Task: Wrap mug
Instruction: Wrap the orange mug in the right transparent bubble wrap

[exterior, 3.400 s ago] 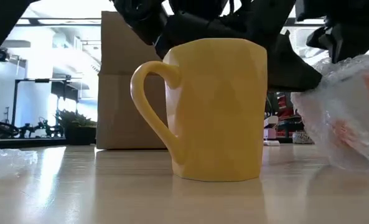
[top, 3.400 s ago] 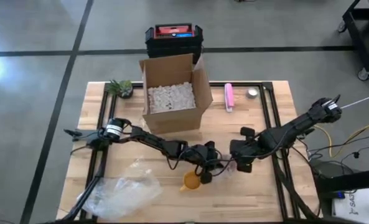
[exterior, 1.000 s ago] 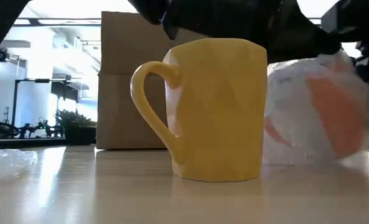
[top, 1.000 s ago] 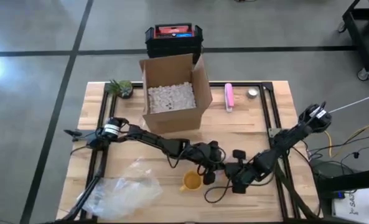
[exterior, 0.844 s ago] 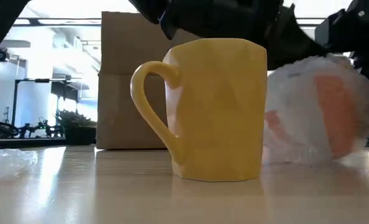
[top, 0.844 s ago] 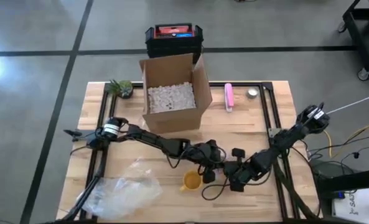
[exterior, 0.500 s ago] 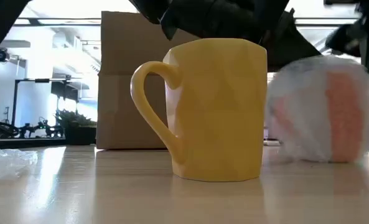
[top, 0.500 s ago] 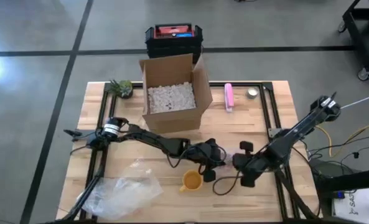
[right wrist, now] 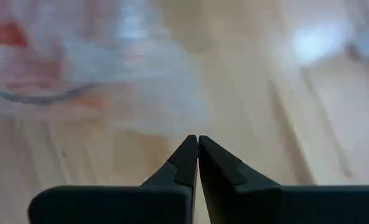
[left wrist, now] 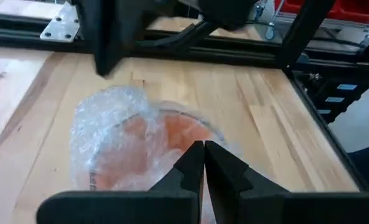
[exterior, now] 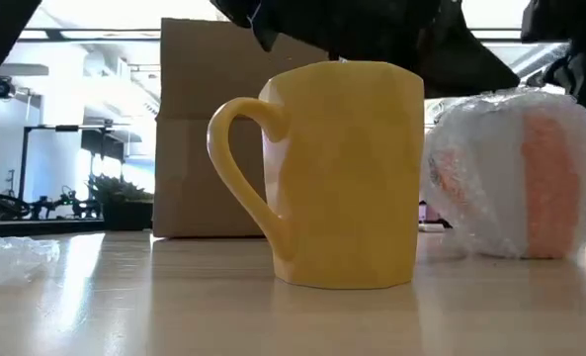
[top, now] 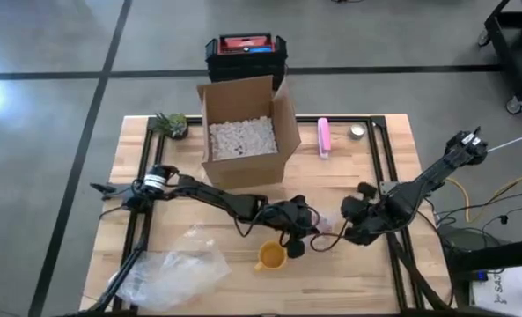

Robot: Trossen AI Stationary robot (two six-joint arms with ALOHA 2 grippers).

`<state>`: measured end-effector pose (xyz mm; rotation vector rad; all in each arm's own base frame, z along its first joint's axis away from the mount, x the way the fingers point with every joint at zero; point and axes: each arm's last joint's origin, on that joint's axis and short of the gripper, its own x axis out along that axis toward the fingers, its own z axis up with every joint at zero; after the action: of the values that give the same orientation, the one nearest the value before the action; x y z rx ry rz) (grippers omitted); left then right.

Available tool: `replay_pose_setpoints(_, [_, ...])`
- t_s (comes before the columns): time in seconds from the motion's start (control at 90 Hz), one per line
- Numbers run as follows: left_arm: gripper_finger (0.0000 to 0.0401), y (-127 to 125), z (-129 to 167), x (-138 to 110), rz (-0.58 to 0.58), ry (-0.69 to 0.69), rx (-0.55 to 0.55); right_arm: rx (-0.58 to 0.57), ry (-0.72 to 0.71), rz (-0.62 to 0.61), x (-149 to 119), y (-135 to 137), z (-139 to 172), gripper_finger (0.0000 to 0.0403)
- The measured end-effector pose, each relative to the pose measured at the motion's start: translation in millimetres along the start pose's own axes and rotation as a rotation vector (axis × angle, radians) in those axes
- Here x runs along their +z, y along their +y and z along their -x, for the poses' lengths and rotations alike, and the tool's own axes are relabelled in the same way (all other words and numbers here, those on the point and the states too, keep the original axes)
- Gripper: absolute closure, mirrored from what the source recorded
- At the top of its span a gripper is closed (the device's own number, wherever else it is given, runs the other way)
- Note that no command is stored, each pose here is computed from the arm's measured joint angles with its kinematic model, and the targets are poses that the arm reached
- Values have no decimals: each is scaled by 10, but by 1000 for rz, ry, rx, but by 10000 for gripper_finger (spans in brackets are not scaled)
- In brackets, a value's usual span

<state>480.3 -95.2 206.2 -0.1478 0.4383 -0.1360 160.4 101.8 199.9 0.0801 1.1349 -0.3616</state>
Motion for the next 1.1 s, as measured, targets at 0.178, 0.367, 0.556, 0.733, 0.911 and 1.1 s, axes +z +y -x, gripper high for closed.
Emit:
replay_pose_setpoints(0.178, [401, 4, -19, -24, 0, 4, 1, -12, -21, -7, 46, 39, -114, 403])
replay_pose_setpoints(0.367, [401, 5, -19, -26, 2, 6, 1, 70, -99, 34, 133, 111, -72, 403])
replay_pose_setpoints(0.556, [401, 6, -19, -34, 7, 14, 3, 106, -136, 57, 235, 136, 64, 403])
replay_pose_setpoints(0.733, [401, 7, -19, -35, 7, 13, 4, 140, -175, 79, 326, 170, 170, 403])
replay_pose_setpoints(0.911, [401, 8, -20, -37, 8, 14, 5, 135, -153, 103, 333, 254, 69, 403])
replay_pose_setpoints(1.1, [401, 9, -20, -36, 12, 13, 6, 132, -80, 132, 310, 358, -89, 403])
